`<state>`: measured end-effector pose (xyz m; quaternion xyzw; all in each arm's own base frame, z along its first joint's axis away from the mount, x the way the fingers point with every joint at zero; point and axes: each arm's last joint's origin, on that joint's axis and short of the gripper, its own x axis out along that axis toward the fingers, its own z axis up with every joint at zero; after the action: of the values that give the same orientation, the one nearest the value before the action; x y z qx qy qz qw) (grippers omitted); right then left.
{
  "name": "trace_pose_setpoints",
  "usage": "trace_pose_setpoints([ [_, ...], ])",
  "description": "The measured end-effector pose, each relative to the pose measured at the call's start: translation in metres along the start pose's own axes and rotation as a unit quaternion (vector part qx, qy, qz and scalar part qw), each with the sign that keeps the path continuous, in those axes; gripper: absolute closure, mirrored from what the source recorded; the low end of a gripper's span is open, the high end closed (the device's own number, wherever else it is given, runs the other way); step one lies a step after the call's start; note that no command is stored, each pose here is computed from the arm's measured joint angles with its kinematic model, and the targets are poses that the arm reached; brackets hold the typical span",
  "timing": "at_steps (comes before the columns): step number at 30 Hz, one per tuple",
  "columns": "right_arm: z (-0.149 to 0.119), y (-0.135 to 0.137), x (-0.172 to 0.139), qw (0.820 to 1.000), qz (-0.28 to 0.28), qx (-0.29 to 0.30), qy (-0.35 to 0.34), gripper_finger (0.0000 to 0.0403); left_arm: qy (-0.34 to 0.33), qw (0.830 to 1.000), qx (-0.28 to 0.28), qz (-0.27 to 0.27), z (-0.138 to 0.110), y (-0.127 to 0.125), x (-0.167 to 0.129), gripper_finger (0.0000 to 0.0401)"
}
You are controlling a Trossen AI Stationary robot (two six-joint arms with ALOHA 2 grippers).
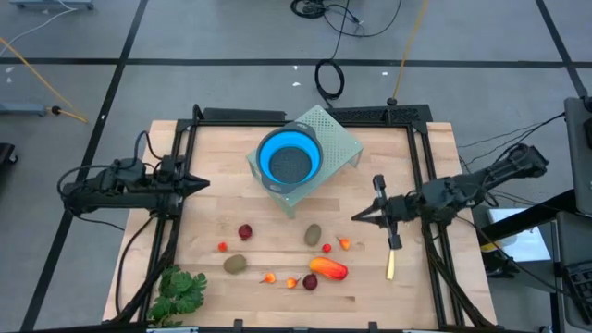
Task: Pick & Place Fruit
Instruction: Put the red yellow mango into the blue strainer bowl on the shelf
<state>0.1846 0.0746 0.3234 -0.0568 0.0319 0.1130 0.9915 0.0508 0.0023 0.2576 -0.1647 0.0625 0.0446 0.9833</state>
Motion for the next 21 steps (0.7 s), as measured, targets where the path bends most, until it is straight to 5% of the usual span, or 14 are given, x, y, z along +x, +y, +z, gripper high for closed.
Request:
trace_pose_setpoints([
  [21,0.043,0.058,0.089,0.985,0.072,0.039,0.149,0.0403,0.017,0.999,0.039,-0.026,-0.004,0.0,-0.004,0.0399],
])
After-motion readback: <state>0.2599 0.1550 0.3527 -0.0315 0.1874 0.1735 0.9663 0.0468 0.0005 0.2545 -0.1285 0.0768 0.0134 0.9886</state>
